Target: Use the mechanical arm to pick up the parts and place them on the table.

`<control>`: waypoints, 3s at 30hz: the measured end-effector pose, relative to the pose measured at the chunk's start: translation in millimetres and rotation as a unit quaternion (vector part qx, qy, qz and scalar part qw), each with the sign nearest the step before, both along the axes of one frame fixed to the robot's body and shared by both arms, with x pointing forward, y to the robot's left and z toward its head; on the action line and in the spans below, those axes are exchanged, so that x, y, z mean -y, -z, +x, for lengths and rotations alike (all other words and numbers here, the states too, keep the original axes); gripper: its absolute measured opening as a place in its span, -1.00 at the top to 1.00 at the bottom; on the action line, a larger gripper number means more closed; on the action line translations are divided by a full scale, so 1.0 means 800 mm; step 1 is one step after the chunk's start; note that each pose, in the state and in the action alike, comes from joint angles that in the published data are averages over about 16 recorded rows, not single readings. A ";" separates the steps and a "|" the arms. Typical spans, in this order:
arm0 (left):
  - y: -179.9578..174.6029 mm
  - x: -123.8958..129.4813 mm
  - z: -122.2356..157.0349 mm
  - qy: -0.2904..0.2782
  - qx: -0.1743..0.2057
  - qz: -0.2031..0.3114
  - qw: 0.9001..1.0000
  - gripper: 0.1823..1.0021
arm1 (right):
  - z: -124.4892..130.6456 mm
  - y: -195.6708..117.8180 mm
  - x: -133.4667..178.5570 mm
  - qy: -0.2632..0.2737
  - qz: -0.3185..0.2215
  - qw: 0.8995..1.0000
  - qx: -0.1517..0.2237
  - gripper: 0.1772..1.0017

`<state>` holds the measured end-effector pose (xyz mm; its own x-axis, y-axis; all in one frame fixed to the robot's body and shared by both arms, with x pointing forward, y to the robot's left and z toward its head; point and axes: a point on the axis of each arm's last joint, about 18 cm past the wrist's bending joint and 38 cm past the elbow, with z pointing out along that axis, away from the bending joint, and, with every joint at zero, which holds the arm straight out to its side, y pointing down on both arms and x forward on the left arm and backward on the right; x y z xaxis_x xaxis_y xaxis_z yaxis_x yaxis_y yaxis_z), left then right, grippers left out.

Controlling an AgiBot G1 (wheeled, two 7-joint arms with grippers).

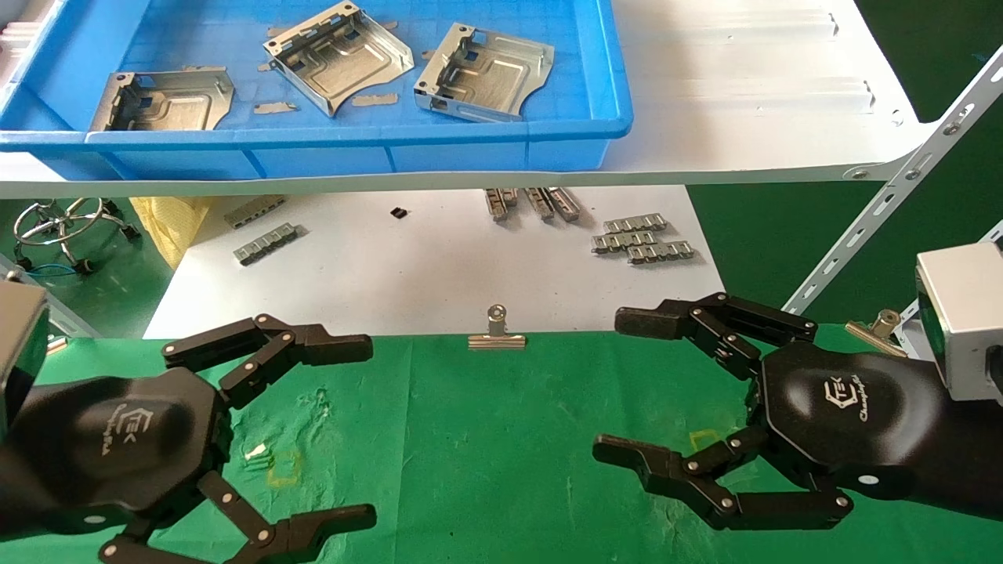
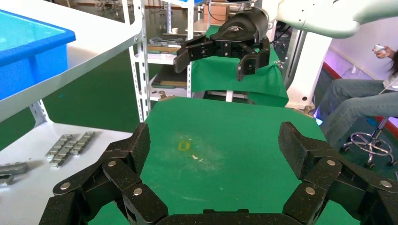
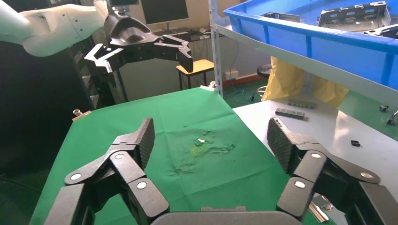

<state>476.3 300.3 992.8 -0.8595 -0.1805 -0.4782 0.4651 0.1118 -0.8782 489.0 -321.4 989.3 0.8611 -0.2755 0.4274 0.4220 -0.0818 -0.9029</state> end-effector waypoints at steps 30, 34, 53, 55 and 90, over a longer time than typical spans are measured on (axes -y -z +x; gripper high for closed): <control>-0.013 0.002 0.001 -0.003 0.016 0.002 1.000 -1.00 | 0.000 0.000 0.000 0.000 0.000 1.000 0.000 0.62; -0.037 0.003 0.007 -0.012 0.040 0.004 0.999 -1.00 | 0.000 0.000 0.000 0.000 0.000 1.000 0.000 0.75; -0.231 0.003 0.127 -0.169 0.125 -0.011 0.978 -1.00 | 0.000 0.000 0.000 0.000 0.000 1.000 0.000 0.96; -0.247 0.003 0.145 -0.197 0.123 -0.014 0.973 -1.00 | 0.000 0.000 0.000 0.000 0.000 1.000 0.000 0.96; -0.287 -0.014 0.254 -0.421 0.063 0.000 0.905 -0.50 | 0.000 0.000 0.000 0.000 0.000 1.000 0.000 0.44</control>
<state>679.7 311.6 1222.6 -0.3559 -0.7465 -0.5622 0.3116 0.4723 -0.8245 489.0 -321.4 989.3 0.8610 -0.2755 0.4274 0.4220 -0.0818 -0.9029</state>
